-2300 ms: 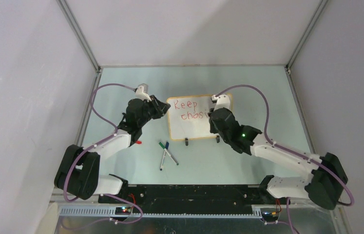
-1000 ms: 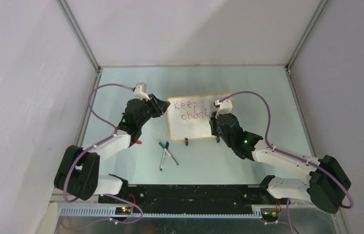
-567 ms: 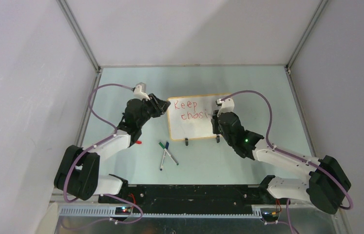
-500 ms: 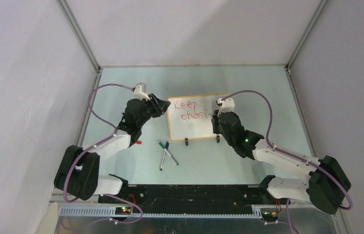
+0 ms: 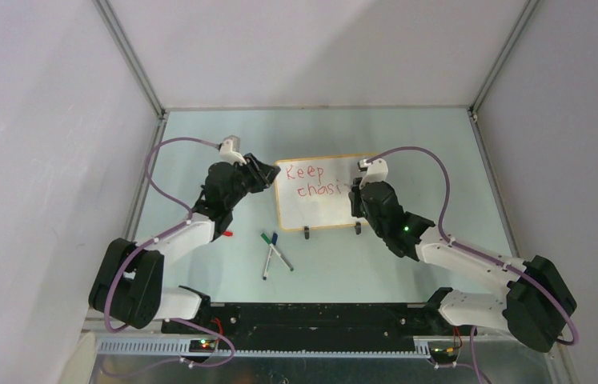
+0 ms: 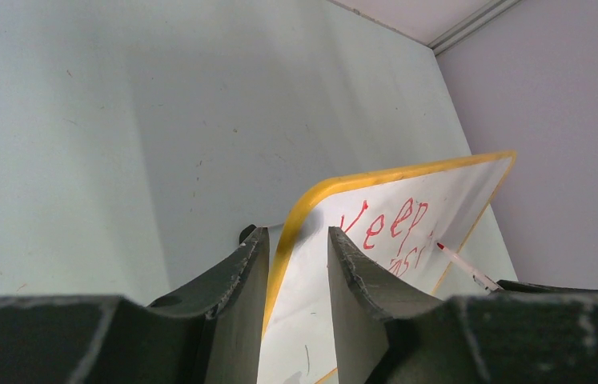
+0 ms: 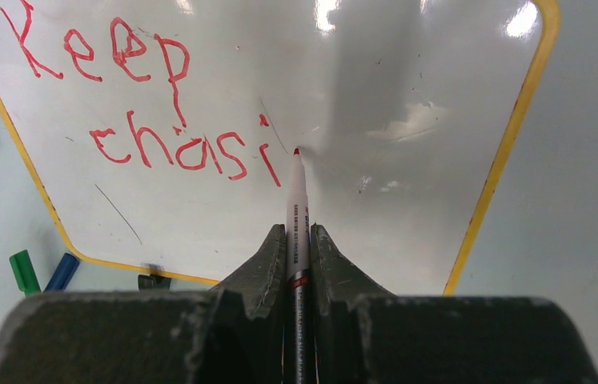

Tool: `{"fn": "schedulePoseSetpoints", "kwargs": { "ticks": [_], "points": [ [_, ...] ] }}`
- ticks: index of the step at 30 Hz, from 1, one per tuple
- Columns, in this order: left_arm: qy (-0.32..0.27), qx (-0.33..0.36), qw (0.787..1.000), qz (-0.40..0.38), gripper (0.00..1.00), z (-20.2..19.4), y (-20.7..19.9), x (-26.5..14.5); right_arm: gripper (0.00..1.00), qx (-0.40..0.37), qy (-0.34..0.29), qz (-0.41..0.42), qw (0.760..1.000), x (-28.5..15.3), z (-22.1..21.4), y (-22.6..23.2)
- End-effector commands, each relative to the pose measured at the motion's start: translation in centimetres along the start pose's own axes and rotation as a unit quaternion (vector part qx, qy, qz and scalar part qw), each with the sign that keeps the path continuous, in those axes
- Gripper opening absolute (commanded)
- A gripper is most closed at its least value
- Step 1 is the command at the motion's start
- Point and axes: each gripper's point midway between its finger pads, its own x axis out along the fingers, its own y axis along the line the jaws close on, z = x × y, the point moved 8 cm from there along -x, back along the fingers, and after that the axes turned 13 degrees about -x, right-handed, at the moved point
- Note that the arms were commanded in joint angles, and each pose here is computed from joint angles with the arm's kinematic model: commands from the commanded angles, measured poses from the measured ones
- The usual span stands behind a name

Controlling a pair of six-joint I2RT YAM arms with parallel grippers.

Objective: Write a sentence on the whiteboard

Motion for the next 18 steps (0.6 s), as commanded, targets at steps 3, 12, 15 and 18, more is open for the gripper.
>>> {"fn": "schedulePoseSetpoints", "kwargs": {
  "ticks": [3,12,15,18],
  "points": [
    [-0.022,-0.001,1.0,-0.016,0.38,0.81,-0.66,-0.21,0.0,0.016,-0.034,0.0,0.999,0.27,2.48,0.15],
    [-0.023,0.0,1.0,-0.015,0.38,0.86,-0.7,-0.28,0.0,0.016,-0.026,-0.004,1.0,0.37,2.39,0.06],
    [-0.023,0.0,1.0,-0.014,0.38,0.87,-0.67,-0.28,0.0,0.018,-0.024,-0.007,1.0,0.41,2.34,-0.05],
    [-0.023,0.001,1.0,-0.014,0.38,0.86,-0.66,-0.29,0.0,0.019,-0.021,-0.007,1.0,0.48,2.26,-0.11]
  ]
}}
